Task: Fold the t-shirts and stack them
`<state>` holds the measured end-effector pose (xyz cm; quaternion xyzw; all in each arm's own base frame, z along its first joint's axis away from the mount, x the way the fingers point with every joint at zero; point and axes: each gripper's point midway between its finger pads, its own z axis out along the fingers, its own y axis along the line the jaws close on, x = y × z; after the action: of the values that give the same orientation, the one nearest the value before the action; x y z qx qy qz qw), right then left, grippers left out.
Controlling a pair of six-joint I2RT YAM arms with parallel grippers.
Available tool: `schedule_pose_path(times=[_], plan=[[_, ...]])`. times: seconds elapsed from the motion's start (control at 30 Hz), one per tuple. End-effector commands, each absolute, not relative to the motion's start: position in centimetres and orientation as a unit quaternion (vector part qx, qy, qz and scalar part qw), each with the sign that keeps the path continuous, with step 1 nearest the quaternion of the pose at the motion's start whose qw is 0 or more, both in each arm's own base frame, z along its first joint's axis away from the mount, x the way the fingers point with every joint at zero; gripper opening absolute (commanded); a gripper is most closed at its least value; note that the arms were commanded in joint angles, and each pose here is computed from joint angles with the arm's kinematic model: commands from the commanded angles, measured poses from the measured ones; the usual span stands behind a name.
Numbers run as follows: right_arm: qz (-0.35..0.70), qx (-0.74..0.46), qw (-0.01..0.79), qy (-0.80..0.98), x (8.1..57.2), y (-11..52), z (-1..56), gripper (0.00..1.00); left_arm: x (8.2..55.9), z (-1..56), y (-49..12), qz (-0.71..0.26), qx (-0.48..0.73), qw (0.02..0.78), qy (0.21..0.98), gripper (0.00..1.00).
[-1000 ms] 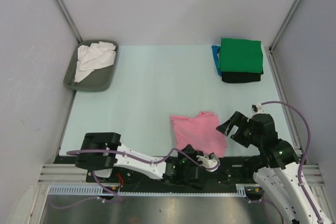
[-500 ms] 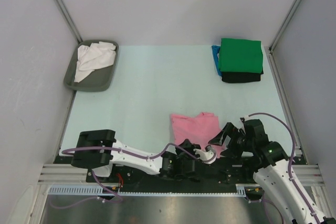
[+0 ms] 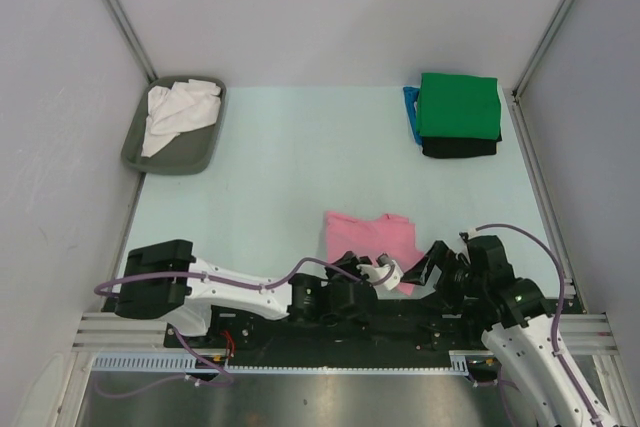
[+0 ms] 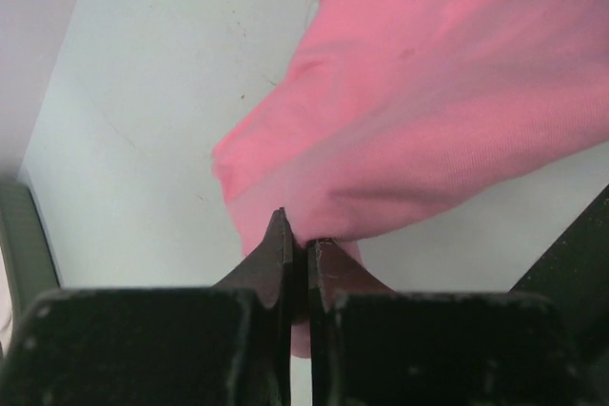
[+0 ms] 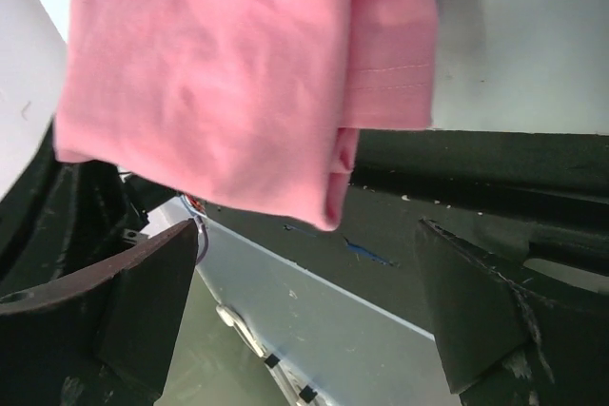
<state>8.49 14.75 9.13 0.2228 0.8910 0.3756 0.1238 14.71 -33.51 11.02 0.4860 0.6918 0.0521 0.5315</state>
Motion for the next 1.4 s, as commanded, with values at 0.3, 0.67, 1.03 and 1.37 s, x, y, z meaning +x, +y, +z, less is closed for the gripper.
schedule_pose_path(times=[0.3,0.67,1.03,1.37], plan=[[0.393,0.282,0.152,0.862,11.8,15.4,7.3,1.0,15.2,13.2,-34.1,0.006,0.457,0.555,0.695,0.0],[0.458,0.296,0.187,0.817,15.1,17.0,10.1,1.0,15.1,12.7,-33.5,0.006,0.456,0.547,0.702,0.0],[0.488,0.346,0.165,0.784,14.6,17.1,9.1,1.0,15.0,12.6,-33.0,0.007,0.457,0.541,0.706,0.0],[0.501,0.361,0.133,0.775,14.1,18.0,8.5,1.0,14.9,13.0,-33.2,0.004,0.459,0.538,0.707,0.0]])
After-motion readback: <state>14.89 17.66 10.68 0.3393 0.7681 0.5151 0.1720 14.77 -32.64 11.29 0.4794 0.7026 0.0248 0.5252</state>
